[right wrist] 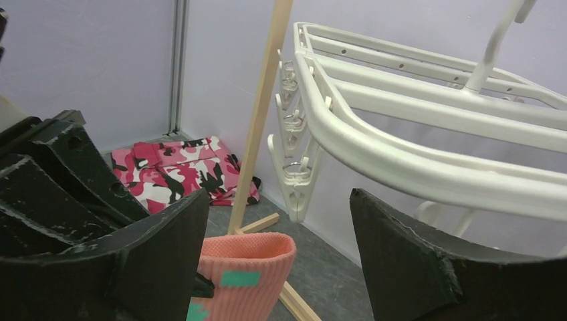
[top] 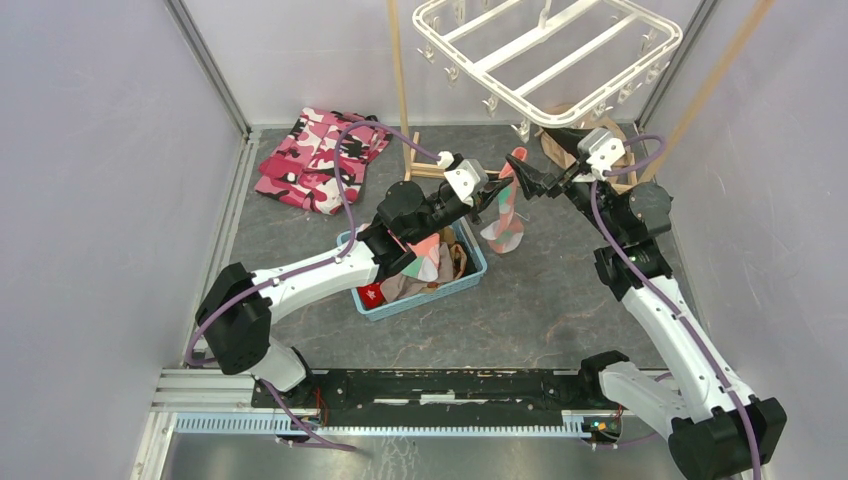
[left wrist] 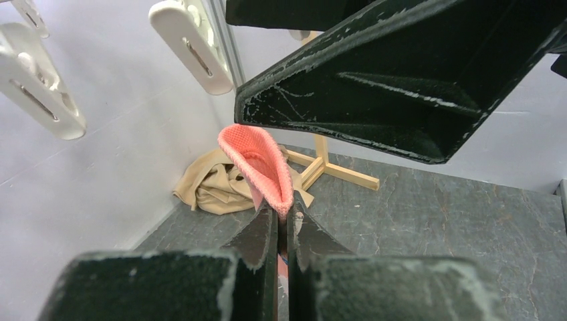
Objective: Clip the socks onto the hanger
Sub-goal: Open the clamp at the hanger.
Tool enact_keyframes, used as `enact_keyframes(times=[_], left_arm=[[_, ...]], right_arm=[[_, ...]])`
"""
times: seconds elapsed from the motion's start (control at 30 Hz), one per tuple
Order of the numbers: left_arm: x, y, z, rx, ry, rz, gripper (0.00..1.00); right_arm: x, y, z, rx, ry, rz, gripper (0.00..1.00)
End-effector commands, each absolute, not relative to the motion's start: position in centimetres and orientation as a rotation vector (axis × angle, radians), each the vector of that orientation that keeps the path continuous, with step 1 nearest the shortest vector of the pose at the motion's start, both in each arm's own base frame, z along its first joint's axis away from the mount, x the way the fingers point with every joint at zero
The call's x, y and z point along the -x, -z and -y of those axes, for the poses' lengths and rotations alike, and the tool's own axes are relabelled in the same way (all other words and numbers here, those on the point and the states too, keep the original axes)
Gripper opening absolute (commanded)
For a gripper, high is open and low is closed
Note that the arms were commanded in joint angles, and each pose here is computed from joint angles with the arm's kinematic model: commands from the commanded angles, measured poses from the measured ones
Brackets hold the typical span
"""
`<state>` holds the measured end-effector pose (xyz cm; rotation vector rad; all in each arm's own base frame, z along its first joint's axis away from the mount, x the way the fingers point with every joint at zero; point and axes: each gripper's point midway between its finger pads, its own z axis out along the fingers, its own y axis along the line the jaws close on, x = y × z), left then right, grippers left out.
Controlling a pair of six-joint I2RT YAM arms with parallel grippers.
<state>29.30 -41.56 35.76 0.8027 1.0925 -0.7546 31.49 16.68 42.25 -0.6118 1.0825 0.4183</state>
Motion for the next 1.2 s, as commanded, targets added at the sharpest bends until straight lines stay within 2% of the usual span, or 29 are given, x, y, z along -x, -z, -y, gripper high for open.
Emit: enact_keyframes(times=[0.0, 0.6, 1.17], left_arm=[[-29.2, -38.3, 41.1, -0.738, 0.787, -1.033, 0.02], [-29.3, -38.0, 41.1, -0.737, 0.782, -1.042, 0.02], [-29.5, -37.9, 41.2, -0.740, 0.783, -1.044, 0.02]], right_arm=[[-31.9, -43.3, -15.8, 0.566, -0.348, -1.035, 0.84], [-32.3, -44.8, -17.1, 0.535, -0.386, -0.951, 0.84], [-32.9, -46.0, -17.4, 0.460, -0.416, -0.915, 0.78]])
